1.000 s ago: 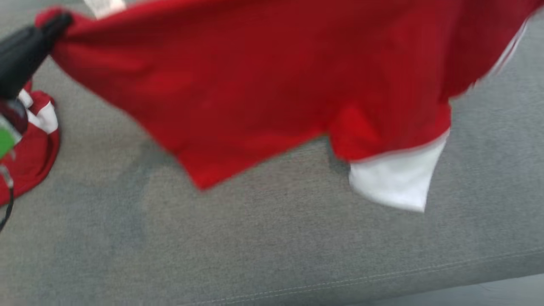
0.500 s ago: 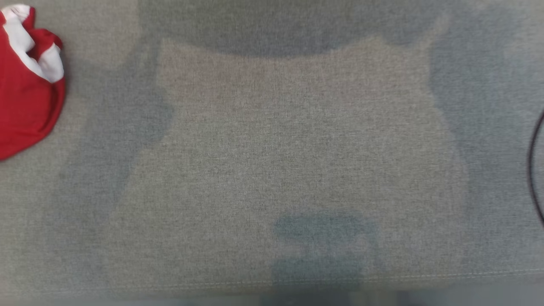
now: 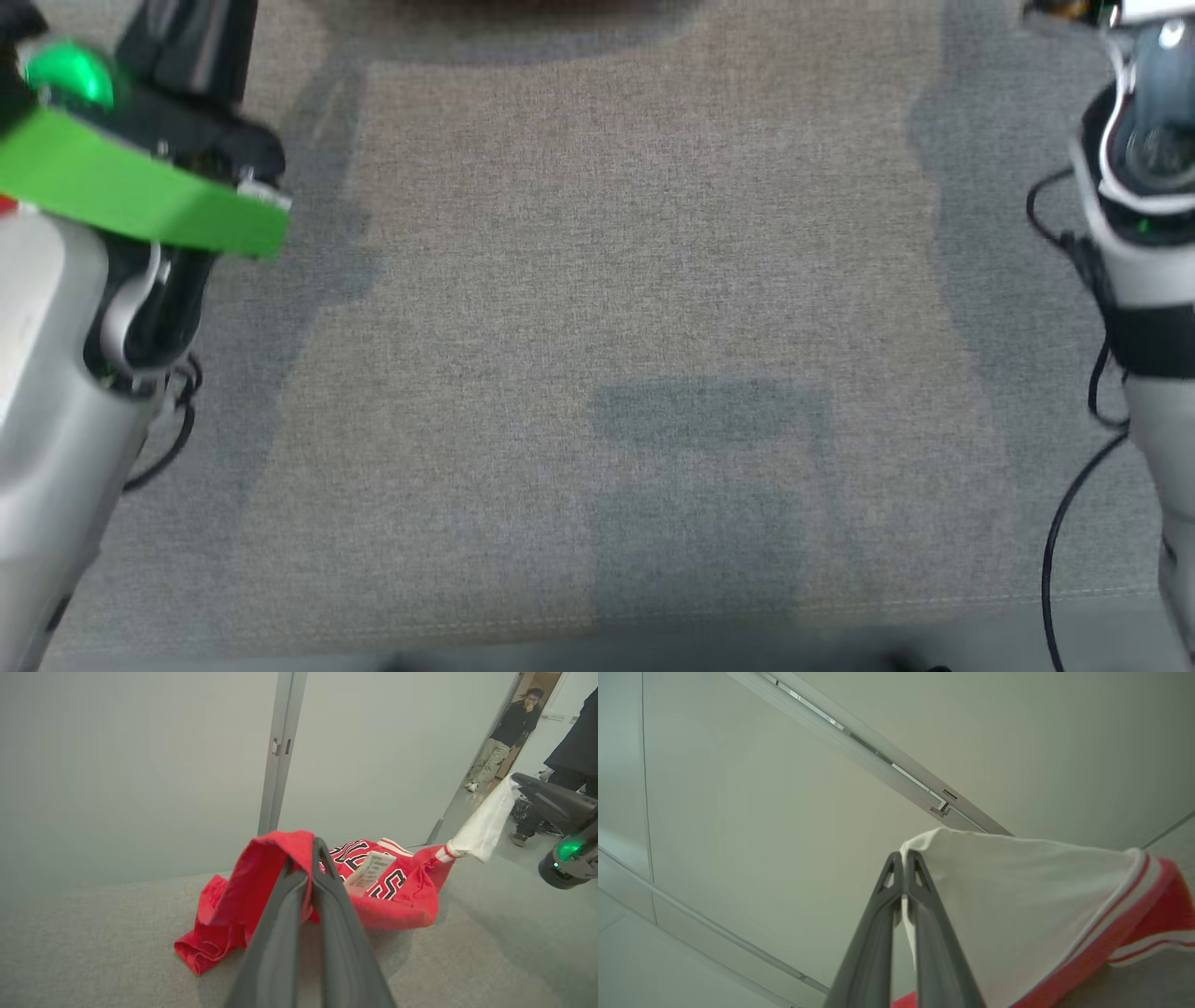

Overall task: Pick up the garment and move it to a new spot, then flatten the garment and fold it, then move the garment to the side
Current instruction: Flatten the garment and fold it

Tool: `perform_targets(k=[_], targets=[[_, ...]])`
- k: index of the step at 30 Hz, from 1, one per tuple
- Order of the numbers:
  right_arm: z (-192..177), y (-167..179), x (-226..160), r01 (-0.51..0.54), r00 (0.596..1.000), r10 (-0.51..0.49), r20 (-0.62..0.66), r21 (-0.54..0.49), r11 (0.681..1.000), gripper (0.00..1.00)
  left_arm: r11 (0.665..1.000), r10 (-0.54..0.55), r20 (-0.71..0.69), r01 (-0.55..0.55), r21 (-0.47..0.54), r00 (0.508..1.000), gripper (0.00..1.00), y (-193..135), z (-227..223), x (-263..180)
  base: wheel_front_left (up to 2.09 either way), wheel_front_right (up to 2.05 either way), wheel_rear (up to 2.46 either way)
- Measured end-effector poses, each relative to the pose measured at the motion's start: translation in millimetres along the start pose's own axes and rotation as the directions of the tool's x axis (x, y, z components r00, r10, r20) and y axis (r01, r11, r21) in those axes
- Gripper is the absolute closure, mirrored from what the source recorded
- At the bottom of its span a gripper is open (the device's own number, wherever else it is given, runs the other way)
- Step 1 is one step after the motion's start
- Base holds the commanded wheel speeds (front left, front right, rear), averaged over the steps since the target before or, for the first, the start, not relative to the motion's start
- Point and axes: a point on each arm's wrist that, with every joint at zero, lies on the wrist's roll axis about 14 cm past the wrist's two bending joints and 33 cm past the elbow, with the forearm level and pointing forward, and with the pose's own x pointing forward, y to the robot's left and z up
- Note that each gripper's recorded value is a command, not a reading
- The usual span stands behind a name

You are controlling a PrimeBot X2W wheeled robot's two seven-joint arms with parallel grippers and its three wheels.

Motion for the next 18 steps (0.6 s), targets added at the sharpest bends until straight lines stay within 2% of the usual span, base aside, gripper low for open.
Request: perform_targets(k=[4, 9, 12, 13, 18], targets=[[2.2, -17.5, -34.3, 0.077, 0.997, -0.077, -0.018, -0.017, 0.997, 1.00, 0.999, 0.050, -0.101, -0.051, -0.006, 0.994, 1.00, 6.6, -24.1, -34.1, 0.00, 0.00, 0.00], [-0.5, -31.6, -83.6, 0.139, 0.986, -0.146, -0.084, -0.075, 0.987, 1.00, 0.997, 0.046, -0.166, -0.054, -0.049, 0.985, 1.00, -10.3, -40.8, -61.4, 0.00, 0.00, 0.00], [-10.0, -36.5, -118.3, 0.167, 0.967, -0.183, -0.179, -0.099, 0.981, 1.00, 0.995, 0.050, -0.186, -0.066, -0.081, 0.981, 1.00, -20.4, -45.0, -74.8, 0.00, 0.00, 0.00], [-10.0, -36.5, -118.3, 0.167, 0.967, -0.183, -0.179, -0.099, 0.981, 1.00, 0.995, 0.050, -0.186, -0.066, -0.081, 0.981, 1.00, -20.4, -45.0, -74.8, 0.00, 0.00, 0.00], [-25.4, -37.9, -177.4, 0.225, 0.912, -0.239, -0.334, -0.083, 0.971, 1.00, 0.989, 0.058, -0.191, -0.082, -0.120, 0.980, 1.00, -33.8, -41.0, -94.9, 0.00, 0.00, 0.00]])
